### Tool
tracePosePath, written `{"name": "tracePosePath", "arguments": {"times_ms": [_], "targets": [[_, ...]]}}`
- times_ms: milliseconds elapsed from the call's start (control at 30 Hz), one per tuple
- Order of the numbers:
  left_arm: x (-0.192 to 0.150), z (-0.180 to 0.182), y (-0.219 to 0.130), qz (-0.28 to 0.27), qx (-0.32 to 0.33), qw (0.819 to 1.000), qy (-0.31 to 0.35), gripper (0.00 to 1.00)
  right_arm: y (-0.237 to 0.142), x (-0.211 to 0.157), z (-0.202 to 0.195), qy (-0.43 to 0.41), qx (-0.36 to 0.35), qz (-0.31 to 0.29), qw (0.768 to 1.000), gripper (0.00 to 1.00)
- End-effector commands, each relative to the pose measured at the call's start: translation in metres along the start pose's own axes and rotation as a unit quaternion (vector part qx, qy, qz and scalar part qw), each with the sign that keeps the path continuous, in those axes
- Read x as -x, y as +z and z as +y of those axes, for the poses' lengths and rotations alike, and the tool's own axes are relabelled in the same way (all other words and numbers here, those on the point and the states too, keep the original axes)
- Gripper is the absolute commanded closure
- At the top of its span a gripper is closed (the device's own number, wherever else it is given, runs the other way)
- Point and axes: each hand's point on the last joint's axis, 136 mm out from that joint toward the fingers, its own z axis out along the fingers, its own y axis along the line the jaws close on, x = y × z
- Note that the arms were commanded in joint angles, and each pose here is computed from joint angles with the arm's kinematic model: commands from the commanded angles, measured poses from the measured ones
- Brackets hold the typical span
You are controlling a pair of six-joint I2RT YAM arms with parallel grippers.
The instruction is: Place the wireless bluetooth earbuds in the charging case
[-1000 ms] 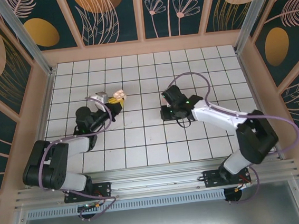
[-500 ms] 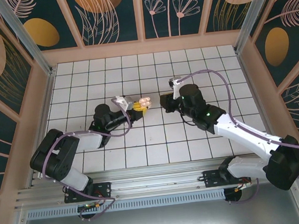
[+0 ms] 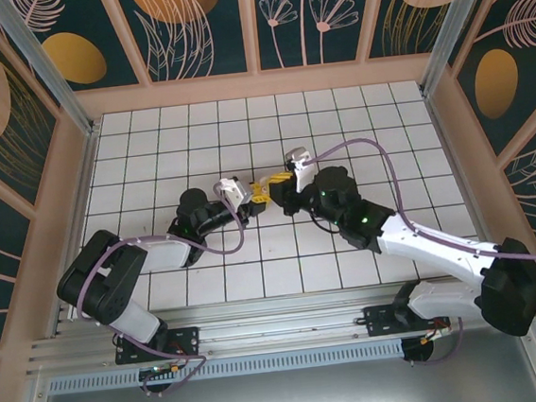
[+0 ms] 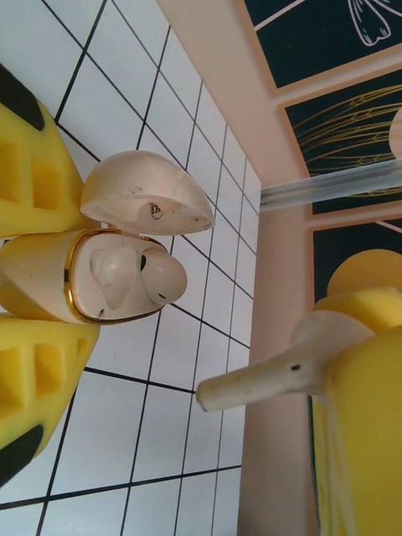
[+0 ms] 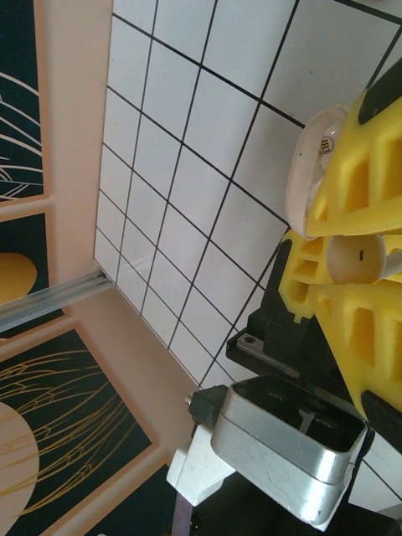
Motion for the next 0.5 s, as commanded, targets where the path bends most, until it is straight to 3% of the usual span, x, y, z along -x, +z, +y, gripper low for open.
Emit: {"name": "tracePosePath", "arguments": {"times_ms": [0, 467], "targets": [[0.022, 0.003, 0.000, -0.029, 0.012, 0.999, 0.032, 0.83, 0.003, 0.007, 0.004, -0.001, 0.009, -0.034, 0.999, 0.83], [0.035, 0.002, -0.003, -0.050, 0.012, 0.998, 0.023, 0.83, 0.009, 0.005, -0.001, 0.014, 0.008, -0.067, 0.998, 0.83]]}}
